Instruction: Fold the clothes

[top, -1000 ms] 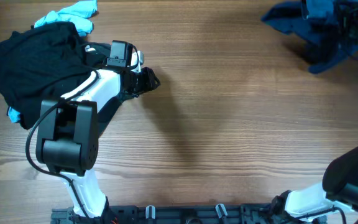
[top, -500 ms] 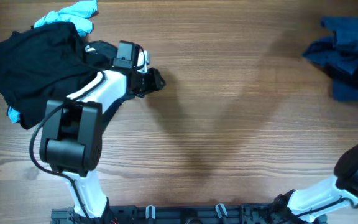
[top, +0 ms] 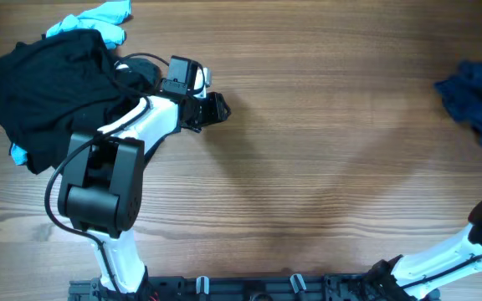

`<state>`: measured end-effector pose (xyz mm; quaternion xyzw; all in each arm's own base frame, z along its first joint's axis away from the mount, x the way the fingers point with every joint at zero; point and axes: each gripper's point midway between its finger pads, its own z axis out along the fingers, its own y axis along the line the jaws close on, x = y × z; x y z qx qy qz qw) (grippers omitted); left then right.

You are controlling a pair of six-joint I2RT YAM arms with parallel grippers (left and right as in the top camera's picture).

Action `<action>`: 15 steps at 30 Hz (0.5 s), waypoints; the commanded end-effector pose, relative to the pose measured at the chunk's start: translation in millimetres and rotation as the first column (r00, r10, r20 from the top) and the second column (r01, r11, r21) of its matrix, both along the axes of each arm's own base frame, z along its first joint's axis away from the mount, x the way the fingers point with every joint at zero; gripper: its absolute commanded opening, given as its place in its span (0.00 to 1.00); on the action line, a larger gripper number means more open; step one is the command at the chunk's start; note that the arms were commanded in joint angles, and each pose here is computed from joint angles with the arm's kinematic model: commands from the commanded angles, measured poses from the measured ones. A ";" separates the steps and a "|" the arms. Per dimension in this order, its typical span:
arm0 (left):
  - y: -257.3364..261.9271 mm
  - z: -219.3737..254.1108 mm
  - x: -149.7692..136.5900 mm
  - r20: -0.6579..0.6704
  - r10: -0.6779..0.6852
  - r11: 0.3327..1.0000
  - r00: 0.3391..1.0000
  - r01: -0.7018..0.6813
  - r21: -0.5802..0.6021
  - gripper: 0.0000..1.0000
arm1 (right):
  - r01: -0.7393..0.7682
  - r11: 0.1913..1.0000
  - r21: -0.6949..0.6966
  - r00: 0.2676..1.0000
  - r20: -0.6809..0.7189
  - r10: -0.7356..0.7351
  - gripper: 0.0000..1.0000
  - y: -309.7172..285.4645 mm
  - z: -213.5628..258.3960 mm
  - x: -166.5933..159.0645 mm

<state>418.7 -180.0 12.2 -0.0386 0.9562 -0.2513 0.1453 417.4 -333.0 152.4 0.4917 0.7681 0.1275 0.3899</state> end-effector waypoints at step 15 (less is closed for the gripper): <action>1.3 -10.1 -2.2 0.000 -0.007 1.000 1.000 0.007 0.024 0.55 | -0.146 0.975 0.167 0.989 0.046 0.140 0.22 80.6 83.5 -45.2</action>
